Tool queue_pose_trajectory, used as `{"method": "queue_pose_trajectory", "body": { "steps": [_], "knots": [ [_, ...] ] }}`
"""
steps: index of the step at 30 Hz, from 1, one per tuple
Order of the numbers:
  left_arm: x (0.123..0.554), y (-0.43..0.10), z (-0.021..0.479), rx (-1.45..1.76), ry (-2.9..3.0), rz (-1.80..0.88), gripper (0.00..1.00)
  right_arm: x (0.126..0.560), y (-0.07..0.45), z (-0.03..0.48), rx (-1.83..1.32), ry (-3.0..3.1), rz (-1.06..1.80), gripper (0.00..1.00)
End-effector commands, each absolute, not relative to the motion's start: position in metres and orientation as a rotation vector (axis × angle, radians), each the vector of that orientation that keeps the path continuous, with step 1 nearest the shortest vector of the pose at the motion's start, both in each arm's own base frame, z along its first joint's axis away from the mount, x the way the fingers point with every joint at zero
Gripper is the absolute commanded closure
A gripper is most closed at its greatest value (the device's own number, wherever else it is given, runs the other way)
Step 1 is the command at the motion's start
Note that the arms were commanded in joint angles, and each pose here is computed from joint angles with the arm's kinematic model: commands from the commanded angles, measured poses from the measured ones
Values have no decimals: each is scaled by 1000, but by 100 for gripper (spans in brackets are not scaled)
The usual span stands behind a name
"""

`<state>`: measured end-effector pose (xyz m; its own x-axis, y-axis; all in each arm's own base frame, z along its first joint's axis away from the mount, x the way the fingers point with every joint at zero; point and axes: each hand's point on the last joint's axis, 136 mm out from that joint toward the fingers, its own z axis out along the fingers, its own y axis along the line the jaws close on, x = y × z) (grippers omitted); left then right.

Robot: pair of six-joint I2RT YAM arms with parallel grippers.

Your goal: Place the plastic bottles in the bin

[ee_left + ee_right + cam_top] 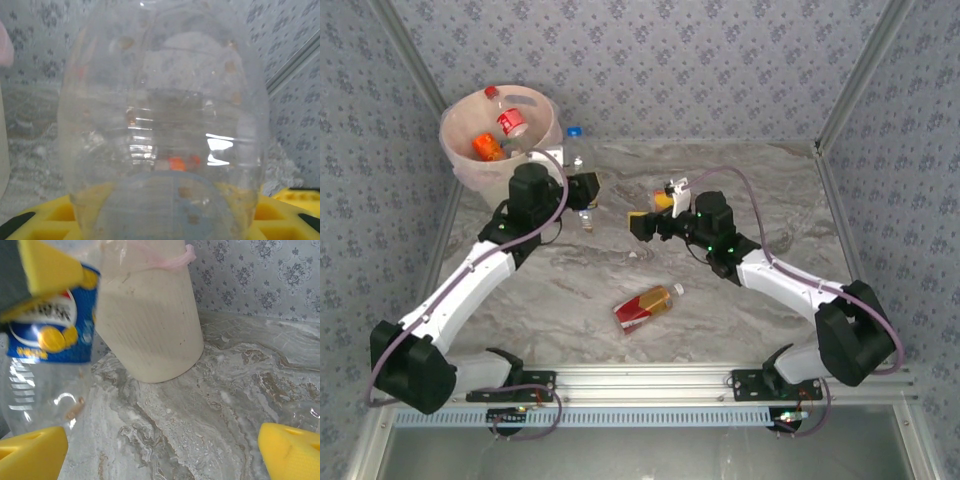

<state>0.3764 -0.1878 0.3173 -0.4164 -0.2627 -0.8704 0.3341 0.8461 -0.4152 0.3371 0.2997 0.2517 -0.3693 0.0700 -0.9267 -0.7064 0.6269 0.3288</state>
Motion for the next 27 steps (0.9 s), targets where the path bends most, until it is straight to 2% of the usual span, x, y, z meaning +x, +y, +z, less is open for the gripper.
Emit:
{"method": "queue_pose_trajectory", "body": {
  "steps": [1,8,15,27],
  "knots": [
    [377,-177,392,56,1687,-686,52,340,303,262,-530,1731,885,0],
    [389,-148,468,54,1510,-555,52,340,294,255,-501,1750,844,0],
    [412,-107,514,47,1424,-348,51,342,280,254,-467,1745,781,0],
    [472,-18,509,-6,1462,-46,52,345,273,256,-429,1746,755,0]
  ]
}}
